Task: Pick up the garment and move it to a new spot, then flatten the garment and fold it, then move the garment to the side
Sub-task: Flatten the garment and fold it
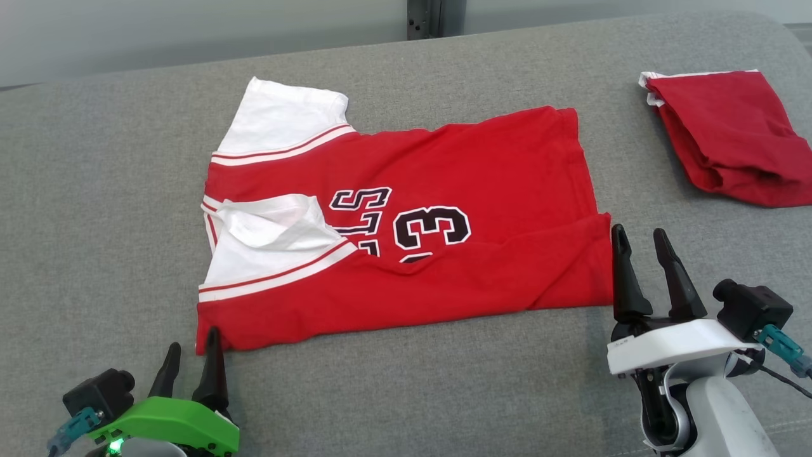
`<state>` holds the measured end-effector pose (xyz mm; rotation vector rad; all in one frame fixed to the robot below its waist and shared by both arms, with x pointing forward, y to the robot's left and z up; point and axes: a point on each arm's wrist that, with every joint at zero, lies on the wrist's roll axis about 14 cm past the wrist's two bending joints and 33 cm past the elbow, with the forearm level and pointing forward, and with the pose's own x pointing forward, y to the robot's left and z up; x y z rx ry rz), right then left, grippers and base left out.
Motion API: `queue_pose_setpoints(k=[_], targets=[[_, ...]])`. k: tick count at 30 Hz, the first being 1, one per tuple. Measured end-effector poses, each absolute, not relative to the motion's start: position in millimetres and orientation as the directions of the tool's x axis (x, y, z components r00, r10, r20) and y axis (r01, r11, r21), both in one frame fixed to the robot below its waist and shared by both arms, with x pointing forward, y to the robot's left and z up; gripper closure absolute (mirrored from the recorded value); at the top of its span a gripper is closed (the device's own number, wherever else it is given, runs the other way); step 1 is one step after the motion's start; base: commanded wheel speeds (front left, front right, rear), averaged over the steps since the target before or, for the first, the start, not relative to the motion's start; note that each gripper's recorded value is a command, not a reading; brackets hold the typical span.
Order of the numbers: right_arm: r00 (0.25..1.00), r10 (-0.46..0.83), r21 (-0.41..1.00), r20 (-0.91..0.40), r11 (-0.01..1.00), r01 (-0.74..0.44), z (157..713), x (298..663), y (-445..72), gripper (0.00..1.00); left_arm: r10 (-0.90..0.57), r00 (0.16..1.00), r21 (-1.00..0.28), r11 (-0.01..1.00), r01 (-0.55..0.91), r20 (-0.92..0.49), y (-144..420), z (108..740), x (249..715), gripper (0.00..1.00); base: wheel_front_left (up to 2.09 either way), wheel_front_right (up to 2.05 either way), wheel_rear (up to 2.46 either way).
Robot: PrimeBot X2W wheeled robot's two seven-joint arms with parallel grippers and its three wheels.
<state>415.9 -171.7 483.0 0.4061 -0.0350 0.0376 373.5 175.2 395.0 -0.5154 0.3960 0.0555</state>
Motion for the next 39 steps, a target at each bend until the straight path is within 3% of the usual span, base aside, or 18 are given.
queue_pose_setpoints(k=[5,6,7,8,10,11,21,33,34,36,37,38,39], targets=[[0.999,0.011,0.387,0.034,0.922,-0.023,481.2,412.8,-178.9,0.00,-0.037,0.895,-0.454,0.871,-0.189,-0.444,173.9,379.8,373.9,0.00,0.00,0.00,0.00],[1.000,0.000,0.384,0.028,0.923,-0.011,479.5,411.3,-182.9,0.00,-0.036,0.890,-0.452,0.870,-0.196,-0.455,173.1,376.9,376.3,0.09,0.00,0.00,0.00],[1.000,-0.005,0.382,0.025,0.924,-0.005,478.7,410.5,-184.8,0.00,-0.038,0.887,-0.451,0.870,-0.197,-0.460,171.9,375.4,376.8,0.25,0.00,0.00,0.00],[1.000,-0.010,0.379,0.022,0.926,0.001,477.7,409.8,-186.6,0.00,-0.040,0.885,-0.453,0.869,-0.197,-0.463,171.0,374.1,377.0,0.53,0.00,0.00,0.00],[1.000,-0.016,0.370,0.000,0.929,0.015,472.5,407.9,-190.0,0.00,-0.051,0.881,-0.455,0.869,-0.193,-0.470,167.8,371.9,377.7,0.91,0.00,0.00,0.00],[1.000,-0.019,0.364,-0.011,0.931,0.022,469.9,406.7,-191.6,0.00,-0.059,0.880,-0.457,0.869,-0.187,-0.472,165.7,371.5,378.1,1.00,0.00,0.00,0.00],[0.970,-0.003,0.316,-0.244,0.945,0.082,410.5,391.4,-192.6,0.00,-0.065,0.913,-0.472,0.870,-0.146,-0.402,164.8,392.9,382.6,1.00,0.00,0.00,0.00],[0.935,0.087,0.352,-0.345,0.935,0.043,383.1,404.4,-161.9,0.00,0.004,0.934,-0.456,0.872,-0.178,-0.357,187.5,410.3,377.6,1.00,0.00,0.00,0.00],[0.929,0.095,0.356,-0.358,0.933,0.042,380.5,405.1,-159.7,0.08,0.006,0.934,-0.456,0.872,-0.180,-0.357,187.8,410.1,377.1,1.00,0.00,0.00,0.00],[0.921,0.108,0.370,-0.375,0.928,0.042,377.2,406.6,-156.0,0.56,0.007,0.935,-0.457,0.871,-0.180,-0.355,188.0,410.3,377.0,1.00,0.00,0.00,0.00],[0.918,0.111,0.381,-0.381,0.923,0.047,376.2,407.7,-155.3,0.72,0.009,0.937,-0.457,0.871,-0.179,-0.350,188.1,411.2,377.4,1.00,0.00,0.00,0.00],[0.916,0.115,0.388,-0.385,0.920,0.048,375.5,409.0,-154.2,0.97,0.009,0.937,-0.457,0.871,-0.178,-0.349,187.9,411.3,377.5,1.00,0.00,0.00,0.00],[0.914,0.118,0.389,-0.389,0.920,0.047,375.1,409.9,-153.3,1.00,0.009,0.938,-0.457,0.872,-0.177,-0.346,187.6,411.7,377.7,1.00,0.00,0.00,0.00]])
